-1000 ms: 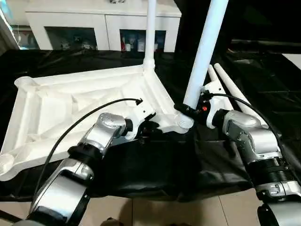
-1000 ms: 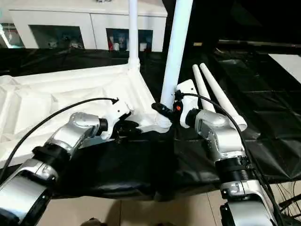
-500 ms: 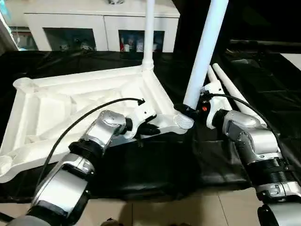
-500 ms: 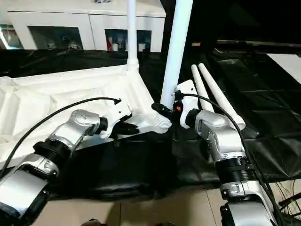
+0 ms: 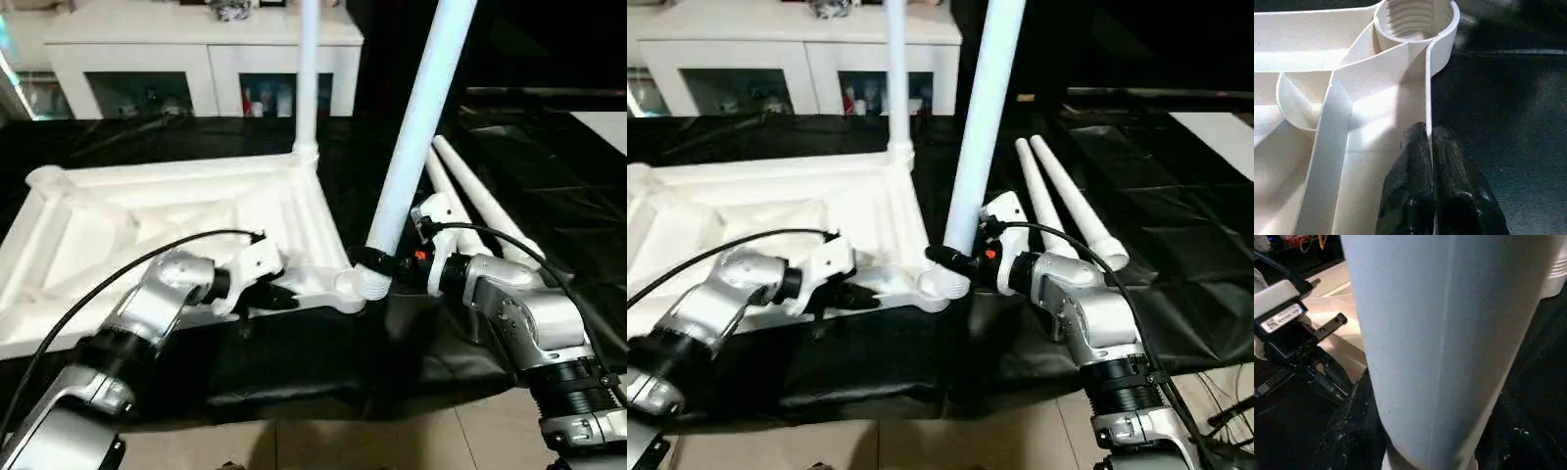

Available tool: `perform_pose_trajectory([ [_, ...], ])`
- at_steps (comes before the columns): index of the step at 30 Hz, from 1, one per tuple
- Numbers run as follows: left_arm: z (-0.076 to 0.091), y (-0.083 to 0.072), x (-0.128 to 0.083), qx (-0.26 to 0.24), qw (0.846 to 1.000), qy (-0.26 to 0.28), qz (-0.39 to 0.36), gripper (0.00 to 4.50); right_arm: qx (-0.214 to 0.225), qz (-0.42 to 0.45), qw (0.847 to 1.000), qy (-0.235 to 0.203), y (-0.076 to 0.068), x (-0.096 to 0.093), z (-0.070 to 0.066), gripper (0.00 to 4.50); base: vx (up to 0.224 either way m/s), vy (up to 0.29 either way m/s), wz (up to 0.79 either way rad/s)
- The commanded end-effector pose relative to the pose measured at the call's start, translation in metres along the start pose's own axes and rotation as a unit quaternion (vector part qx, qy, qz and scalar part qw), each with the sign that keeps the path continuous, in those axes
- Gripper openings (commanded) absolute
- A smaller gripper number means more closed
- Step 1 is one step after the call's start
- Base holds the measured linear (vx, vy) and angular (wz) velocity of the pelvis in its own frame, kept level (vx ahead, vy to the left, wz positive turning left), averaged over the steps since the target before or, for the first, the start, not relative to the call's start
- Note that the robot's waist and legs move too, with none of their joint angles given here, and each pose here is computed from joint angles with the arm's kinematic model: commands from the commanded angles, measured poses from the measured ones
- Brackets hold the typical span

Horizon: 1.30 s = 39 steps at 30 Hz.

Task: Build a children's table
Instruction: Insert table leg to table base

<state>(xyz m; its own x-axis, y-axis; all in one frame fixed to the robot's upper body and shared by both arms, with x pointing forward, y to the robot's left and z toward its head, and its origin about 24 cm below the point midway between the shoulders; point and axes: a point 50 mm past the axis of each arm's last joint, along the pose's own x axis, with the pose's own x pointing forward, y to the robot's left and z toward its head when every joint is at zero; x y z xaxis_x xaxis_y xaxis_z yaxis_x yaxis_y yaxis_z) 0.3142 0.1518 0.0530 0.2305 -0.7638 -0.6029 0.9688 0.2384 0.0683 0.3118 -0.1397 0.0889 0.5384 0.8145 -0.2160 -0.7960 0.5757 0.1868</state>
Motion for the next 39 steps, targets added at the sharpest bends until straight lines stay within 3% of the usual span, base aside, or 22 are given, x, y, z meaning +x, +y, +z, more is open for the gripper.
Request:
perform_pose_trajectory([
  [1,-0.007,-0.004,0.001,-0.008,1.0,0.019,0.001,0.0,-0.009,0.004,1.0,-0.005,0.001,-0.001,0.006,1.87,0.0,0.0,0.0],
  [11,0.001,-0.007,0.003,-0.004,1.0,0.008,0.003,0.0,-0.01,0.01,1.0,0.006,-0.001,0.011,0.006,1.87,0.0,0.0,0.0],
  [24,0.002,-0.006,0.002,-0.006,1.0,0.009,0.004,0.0,-0.017,0.042,0.996,0.072,-0.002,0.025,-0.001,1.87,0.0,0.0,0.0],
  [34,0.002,-0.005,0.002,-0.006,1.0,0.01,0.004,0.0,-0.005,0.033,0.998,0.061,-0.01,0.032,0.001,1.86,0.0,0.0,0.0],
  [39,0.002,-0.004,0.001,-0.006,1.0,0.012,0.007,0.0,0.024,0.035,0.998,0.045,-0.013,0.034,-0.004,1.86,0.0,0.0,0.0],
])
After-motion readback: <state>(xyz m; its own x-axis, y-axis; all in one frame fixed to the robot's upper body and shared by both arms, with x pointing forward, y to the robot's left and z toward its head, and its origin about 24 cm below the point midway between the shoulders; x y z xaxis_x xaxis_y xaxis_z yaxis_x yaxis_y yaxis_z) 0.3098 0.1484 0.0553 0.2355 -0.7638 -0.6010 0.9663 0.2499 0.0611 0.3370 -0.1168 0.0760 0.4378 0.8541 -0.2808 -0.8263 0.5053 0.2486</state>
